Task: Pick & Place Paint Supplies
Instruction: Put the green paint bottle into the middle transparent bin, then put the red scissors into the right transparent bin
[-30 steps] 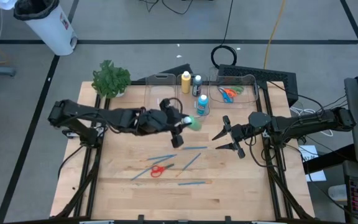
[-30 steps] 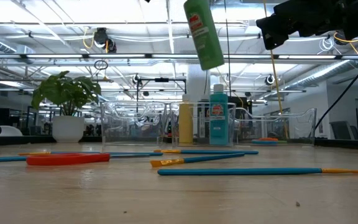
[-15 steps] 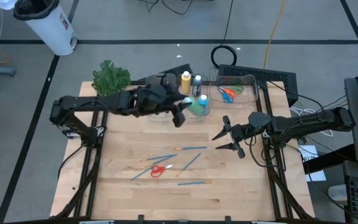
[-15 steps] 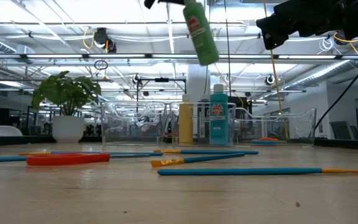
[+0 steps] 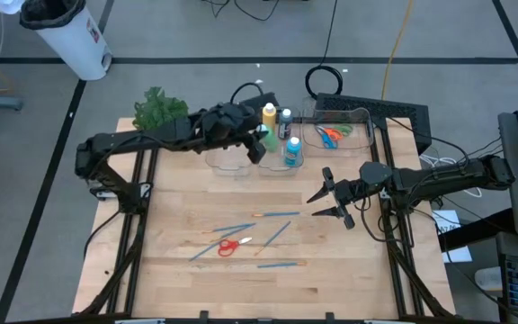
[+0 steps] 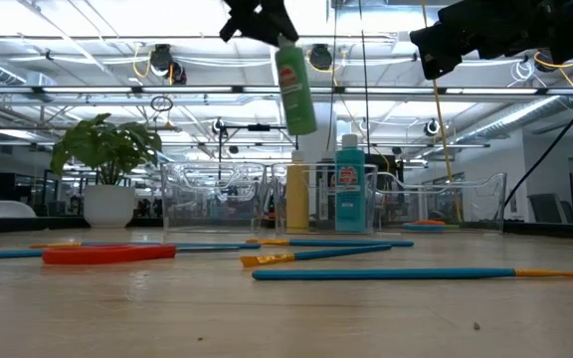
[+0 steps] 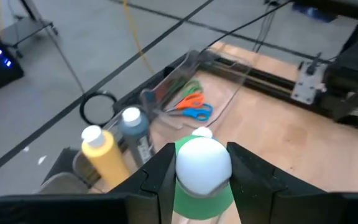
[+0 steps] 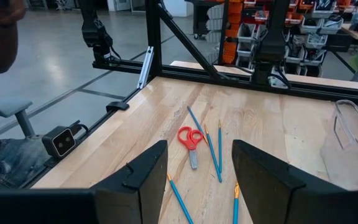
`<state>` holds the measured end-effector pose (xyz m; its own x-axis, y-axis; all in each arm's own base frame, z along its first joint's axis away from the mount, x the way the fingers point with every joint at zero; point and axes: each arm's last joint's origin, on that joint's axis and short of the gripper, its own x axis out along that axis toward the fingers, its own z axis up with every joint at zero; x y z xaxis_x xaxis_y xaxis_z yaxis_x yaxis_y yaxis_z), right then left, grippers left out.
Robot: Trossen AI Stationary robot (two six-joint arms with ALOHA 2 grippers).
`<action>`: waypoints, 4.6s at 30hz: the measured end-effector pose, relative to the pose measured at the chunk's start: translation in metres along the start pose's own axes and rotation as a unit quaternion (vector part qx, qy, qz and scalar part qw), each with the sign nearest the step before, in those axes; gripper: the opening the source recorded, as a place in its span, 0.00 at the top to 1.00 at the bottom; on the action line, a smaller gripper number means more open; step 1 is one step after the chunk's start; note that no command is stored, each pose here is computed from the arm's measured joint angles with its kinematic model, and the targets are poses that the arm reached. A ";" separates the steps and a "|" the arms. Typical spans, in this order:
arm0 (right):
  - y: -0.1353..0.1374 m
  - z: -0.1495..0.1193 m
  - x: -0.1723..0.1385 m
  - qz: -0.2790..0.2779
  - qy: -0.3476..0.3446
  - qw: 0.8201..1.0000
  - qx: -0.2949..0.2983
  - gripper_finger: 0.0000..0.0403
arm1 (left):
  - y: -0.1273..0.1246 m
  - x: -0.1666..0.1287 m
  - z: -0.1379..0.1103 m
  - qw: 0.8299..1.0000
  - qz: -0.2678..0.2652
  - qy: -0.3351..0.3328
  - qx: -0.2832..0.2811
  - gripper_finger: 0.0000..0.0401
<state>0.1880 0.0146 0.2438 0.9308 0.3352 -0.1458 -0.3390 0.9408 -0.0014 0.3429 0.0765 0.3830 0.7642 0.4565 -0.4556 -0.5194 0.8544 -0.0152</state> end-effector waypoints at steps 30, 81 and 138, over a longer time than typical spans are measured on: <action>0.000 0.000 0.000 0.000 0.001 1.000 0.000 0.58 | 0.010 0.094 -0.050 0.992 0.019 0.127 -0.009 0.69; 0.000 0.000 0.000 0.000 0.000 1.000 0.002 0.58 | 0.008 0.122 -0.070 0.988 0.018 0.155 0.000 0.50; 0.000 -0.002 0.000 0.000 0.010 1.000 0.009 0.58 | -0.152 -0.099 -0.094 0.953 -0.233 0.153 0.117 0.50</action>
<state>0.1878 0.0146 0.2419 0.9275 0.3350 -0.1656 -0.3371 0.9413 0.0163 0.3105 -0.1220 0.3468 0.7257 -0.0491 -0.6863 -0.0234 0.9951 -0.0959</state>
